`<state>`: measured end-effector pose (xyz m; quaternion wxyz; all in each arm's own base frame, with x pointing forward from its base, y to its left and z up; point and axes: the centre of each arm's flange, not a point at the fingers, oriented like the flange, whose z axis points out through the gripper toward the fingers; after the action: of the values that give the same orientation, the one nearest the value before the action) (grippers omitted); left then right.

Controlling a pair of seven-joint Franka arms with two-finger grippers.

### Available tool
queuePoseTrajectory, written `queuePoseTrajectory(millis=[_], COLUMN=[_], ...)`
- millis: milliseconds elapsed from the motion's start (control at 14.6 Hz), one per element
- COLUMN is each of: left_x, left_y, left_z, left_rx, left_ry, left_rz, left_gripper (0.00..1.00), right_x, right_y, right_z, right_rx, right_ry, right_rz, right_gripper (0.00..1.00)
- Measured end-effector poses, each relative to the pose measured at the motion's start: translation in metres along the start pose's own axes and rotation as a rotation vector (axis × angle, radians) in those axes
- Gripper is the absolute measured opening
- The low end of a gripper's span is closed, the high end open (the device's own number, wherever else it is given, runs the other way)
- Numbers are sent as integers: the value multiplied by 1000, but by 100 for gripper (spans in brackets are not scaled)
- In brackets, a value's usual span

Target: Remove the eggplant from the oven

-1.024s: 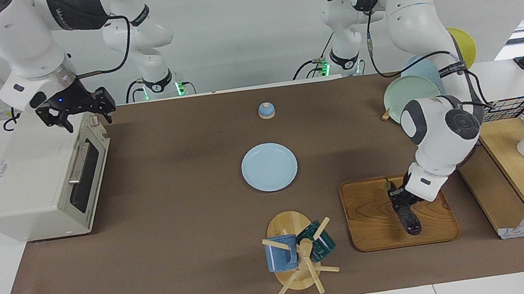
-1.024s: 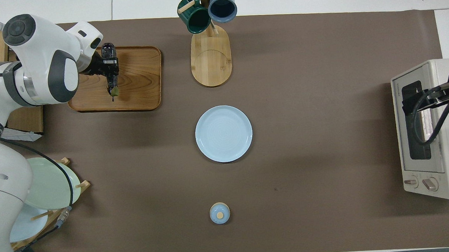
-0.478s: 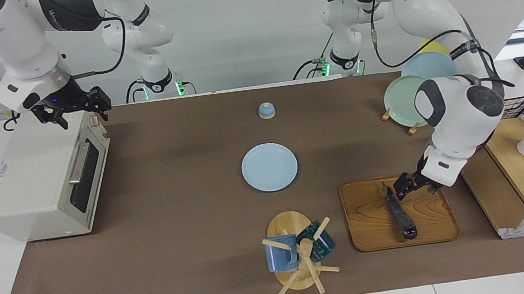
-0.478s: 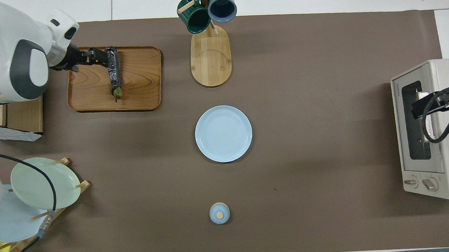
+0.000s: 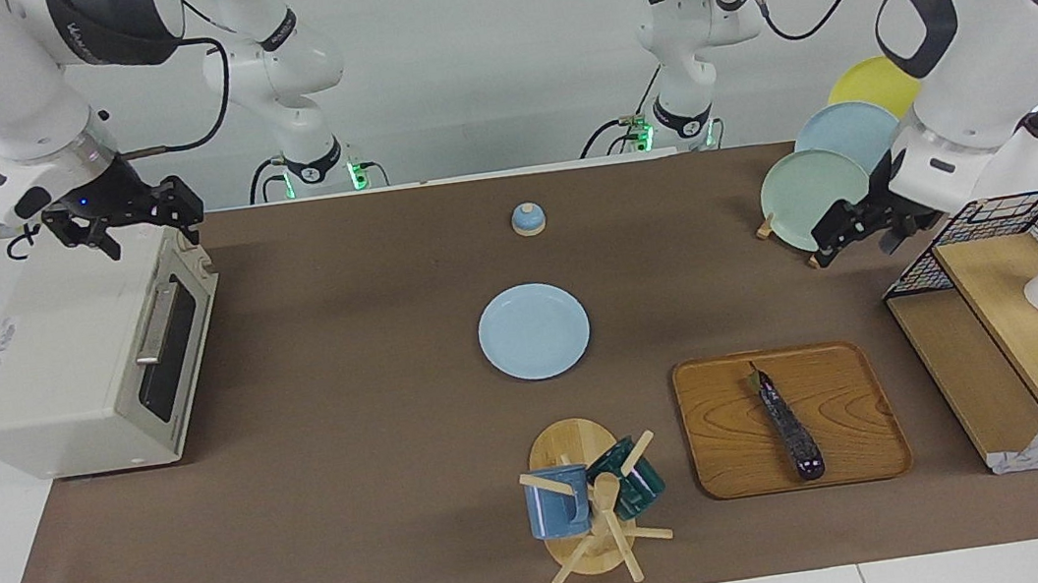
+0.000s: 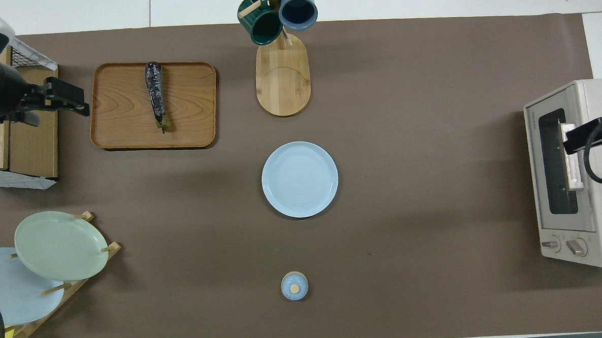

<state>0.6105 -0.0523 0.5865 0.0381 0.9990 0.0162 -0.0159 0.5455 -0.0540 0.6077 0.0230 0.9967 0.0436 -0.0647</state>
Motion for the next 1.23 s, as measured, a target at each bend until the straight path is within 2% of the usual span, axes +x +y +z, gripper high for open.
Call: queuePoseTrajectory(millis=[137,273,546,683,956,1229], left_x=[-26,-43,-63,-68,-78,-85], left_y=[0,1,7,10,14,12], left_z=[-25,-30,0,8,-3,-19], left_rx=[20,26,35,62,85,80], left_ry=[-22,-40,-91,-105,-104,-69], left_rz=[2,-22,-19,-6,6,3], left_gripper=[100,100,100,100,100,100], right_x=[0,0,0,0,1,2], right_y=[5,5,5,5,5,2], right_z=[0,0,0,0,0,-1], right_rx=[0,0,0,0,0,-2], right_ry=[10,10,10,10,12,16], right_rz=[10,9,9,9,8,3], right_gripper=[100,100,100,100,100,100])
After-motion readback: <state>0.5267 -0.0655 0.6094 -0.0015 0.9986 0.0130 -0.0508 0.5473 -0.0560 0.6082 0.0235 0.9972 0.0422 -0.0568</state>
